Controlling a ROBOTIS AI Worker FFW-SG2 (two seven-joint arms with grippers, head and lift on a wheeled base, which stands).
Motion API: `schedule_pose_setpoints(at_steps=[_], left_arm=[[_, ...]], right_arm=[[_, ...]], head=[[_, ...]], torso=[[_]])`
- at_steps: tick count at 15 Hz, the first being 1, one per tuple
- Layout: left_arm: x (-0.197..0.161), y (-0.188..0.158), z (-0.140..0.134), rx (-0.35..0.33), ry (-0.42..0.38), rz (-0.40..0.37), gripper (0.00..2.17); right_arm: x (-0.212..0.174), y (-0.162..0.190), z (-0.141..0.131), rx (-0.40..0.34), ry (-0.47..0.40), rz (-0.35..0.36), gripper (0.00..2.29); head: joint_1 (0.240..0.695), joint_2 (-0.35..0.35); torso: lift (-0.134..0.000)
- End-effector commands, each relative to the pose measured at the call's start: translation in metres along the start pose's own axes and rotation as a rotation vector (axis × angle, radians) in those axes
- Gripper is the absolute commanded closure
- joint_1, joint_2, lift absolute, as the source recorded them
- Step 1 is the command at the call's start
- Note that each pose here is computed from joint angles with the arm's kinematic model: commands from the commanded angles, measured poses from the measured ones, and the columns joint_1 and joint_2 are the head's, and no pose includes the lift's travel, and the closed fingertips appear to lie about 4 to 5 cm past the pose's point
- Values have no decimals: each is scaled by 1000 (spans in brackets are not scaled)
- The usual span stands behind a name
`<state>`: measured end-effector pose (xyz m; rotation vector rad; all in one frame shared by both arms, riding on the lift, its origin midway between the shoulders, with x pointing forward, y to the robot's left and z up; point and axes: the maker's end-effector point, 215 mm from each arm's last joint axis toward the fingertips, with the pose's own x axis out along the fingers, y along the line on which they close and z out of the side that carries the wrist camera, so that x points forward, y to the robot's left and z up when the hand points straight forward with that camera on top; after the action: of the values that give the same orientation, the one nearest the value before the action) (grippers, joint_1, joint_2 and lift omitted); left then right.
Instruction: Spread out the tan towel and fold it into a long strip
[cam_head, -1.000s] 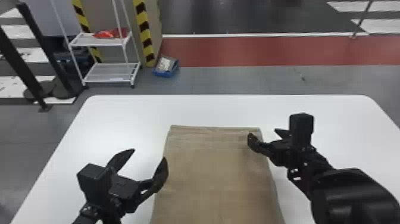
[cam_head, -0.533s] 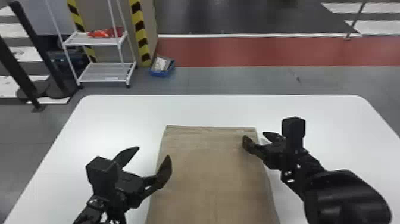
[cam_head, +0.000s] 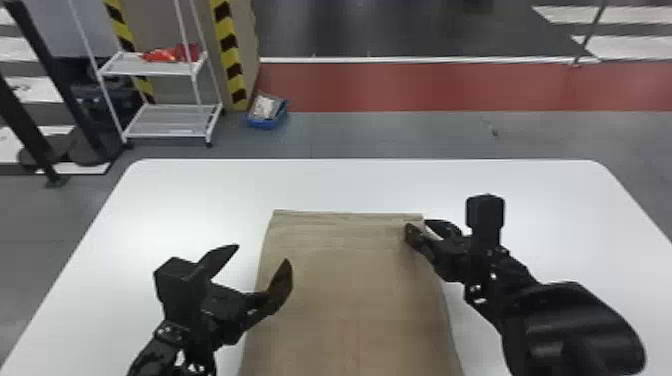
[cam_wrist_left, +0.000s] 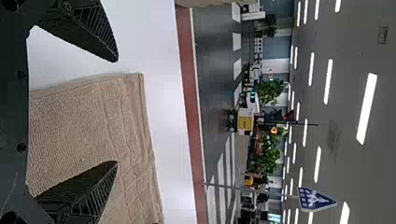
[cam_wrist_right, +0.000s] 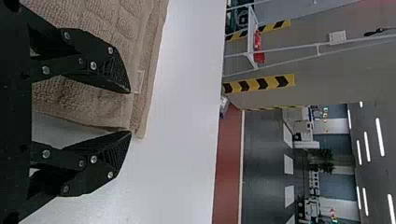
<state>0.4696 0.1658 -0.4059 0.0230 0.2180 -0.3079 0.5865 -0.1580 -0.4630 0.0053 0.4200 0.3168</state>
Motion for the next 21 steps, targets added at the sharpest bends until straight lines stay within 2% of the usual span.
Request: schedule_pose_setpoints(at_steps=[1,3,4,5,6,7,11,12,14,15,21], left_arm=[[1,0,1,0,-2,0,93],[1,0,2,1,-4,0,93],[2,-1,2,1,-4,-2,93],[1,0,2,2,-3,0,93],[2,0,0,-1,1,-2,93],[2,0,-2,-1,4,-2,93],[7,-4,-1,-3,2,-11,93],[8,-4,-1,-2,2,-10,93],[9,-3,-1,-1,2,-10,93],[11,-2,-1,-1,2,-11,93],[19,2,-4,0,9,-12,93]], right_arm=[[1,-1,3,-1,-4,-2,684],[2,-2,5,-3,-5,-3,819],[2,-2,3,1,0,2,815],[2,-2,1,6,2,6,799],[3,-1,1,9,3,9,613],[3,2,0,4,3,13,549],[6,4,-3,-6,14,17,559],[7,8,-4,-10,19,26,664],[7,11,-8,-20,32,29,687],[7,10,-9,-21,33,28,822],[6,8,-1,-15,17,26,842]], head=[[695,9],[695,7],[695,7],[695,7],[695,6],[695,7],[695,8],[695,7],[695,10],[695,12],[695,15]], torso=[[-119],[-119],[-119],[-119],[-119],[-119],[-119],[-119],[-119],[-119],[-119]])
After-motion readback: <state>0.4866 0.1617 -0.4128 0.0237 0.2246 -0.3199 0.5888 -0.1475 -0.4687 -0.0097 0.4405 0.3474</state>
